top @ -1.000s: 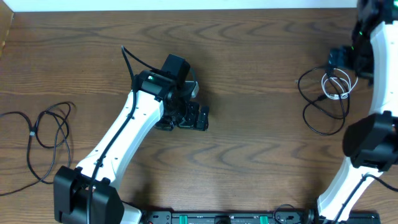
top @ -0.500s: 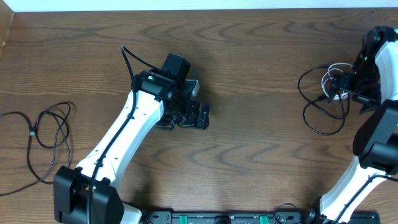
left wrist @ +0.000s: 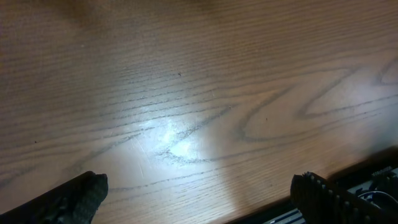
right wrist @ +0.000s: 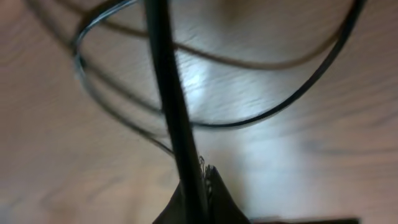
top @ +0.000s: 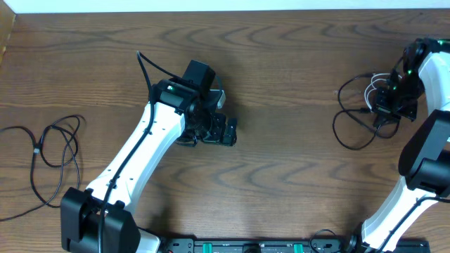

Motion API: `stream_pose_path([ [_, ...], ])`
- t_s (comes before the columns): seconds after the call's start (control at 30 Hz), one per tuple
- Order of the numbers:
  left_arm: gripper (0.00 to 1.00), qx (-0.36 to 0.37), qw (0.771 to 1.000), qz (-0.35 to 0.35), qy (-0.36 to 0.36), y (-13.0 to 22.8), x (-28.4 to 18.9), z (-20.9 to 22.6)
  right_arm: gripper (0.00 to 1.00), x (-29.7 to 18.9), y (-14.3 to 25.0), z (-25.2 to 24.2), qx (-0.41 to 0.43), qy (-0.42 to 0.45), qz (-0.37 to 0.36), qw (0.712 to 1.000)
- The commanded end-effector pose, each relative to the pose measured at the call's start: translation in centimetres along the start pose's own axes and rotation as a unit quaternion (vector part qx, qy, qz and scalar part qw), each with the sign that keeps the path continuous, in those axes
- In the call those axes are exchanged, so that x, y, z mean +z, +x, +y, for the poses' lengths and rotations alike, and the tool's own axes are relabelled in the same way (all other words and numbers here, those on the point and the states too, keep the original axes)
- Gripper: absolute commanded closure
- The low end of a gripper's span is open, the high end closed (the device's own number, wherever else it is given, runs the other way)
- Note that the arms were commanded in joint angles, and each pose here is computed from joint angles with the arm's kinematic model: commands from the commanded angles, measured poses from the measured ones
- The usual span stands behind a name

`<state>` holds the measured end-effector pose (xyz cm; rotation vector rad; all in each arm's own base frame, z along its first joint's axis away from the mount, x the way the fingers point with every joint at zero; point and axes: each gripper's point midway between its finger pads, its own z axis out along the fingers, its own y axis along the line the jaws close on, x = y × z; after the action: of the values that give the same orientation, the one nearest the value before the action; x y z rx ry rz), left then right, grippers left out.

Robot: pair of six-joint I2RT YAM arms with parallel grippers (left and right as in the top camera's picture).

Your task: Untangle cables

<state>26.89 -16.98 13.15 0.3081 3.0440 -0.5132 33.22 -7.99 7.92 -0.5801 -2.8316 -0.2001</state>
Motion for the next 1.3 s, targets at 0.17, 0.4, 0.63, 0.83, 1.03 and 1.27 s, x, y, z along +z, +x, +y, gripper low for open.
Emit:
stream_pose_path([
  [0.17, 0.01, 0.0, 1.0, -0.003, -0.006, -0.2, 0.2, 0.3, 0.99, -10.5, 2.4, 8.8, -0.135, -0.191, -0.07, 0.97],
  [0.4, 0.01, 0.0, 1.0, -0.003, -0.006, -0.2, 0.2, 0.3, 0.99, -20.9, 8.7, 16.2, -0.256, -0.3, -0.208, 0.895],
  [0.63, 0.01, -0.002, 1.0, -0.013, -0.004, -0.7, 0.2, 0.1, 0.99, -28.4, 14.6, 22.5, -0.315, -0.345, -0.333, 0.819],
  [0.83, 0.01, -0.046, 0.999, -0.026, -0.001, -1.4, 0.1, 0.3, 0.99, -28.9, 16.4, 26.7, -0.318, -0.331, -0.37, 0.808],
  [1.03, 0.01, -0.138, 0.99, -0.042, -0.002, -2.4, -0.7, 2.9, 0.99, -26.4, 14.5, 28.2, -0.25, -0.264, -0.389, 0.846],
  [1.27, 0.0, -0.226, 0.973, -0.039, -0.012, -1.9, -2.1, 7.5, 0.98, -22.7, 13.8, 30.4, -0.232, -0.249, -0.345, 0.875],
])
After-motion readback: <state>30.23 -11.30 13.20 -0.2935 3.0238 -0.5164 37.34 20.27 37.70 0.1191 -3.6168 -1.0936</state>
